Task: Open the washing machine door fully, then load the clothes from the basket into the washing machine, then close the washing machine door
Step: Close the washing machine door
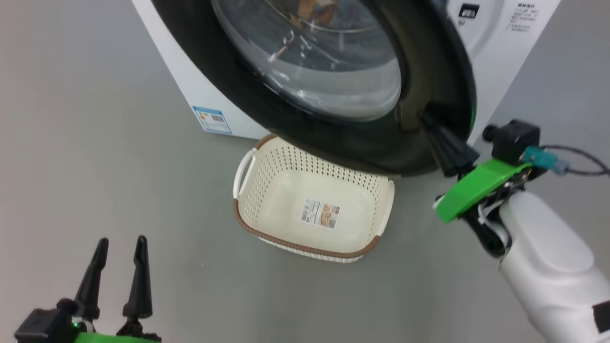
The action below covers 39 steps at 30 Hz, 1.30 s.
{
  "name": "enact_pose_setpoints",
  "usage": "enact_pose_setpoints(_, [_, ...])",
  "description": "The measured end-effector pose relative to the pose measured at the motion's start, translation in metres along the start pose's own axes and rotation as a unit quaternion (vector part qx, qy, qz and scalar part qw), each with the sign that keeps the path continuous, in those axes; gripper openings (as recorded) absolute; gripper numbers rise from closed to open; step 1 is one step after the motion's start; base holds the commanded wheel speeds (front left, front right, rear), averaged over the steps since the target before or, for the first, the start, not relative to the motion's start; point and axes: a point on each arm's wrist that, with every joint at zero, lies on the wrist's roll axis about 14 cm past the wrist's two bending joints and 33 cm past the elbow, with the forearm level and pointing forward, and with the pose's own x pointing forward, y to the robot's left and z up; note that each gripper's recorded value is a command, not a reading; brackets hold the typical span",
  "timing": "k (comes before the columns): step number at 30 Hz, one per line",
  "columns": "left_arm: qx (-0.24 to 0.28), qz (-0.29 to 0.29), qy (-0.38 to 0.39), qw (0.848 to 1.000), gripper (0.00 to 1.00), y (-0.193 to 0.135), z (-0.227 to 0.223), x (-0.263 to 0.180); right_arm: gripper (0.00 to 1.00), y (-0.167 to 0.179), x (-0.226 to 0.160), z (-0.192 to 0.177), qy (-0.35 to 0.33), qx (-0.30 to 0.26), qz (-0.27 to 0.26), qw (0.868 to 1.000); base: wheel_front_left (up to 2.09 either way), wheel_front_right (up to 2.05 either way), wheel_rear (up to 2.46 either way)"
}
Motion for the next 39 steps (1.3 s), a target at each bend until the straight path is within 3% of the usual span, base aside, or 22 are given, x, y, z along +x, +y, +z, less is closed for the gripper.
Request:
enact_pose_setpoints(21, [0.001, -0.036, 0.034, 0.999, 1.0, -0.026, -0.036, 0.059, 0.0, -0.096, 0.06, 0.022, -0.032, -0.029, -0.056, 0.998, 0.0, 0.0, 0.0])
enact_pose_setpoints(39, [0.008, -0.027, 0.039, 0.999, 1.0, -0.02, -0.041, 0.066, 0.0, -0.11, 0.085, 0.017, -0.033, -0.009, -0.071, 0.997, 0.0, 0.0, 0.0])
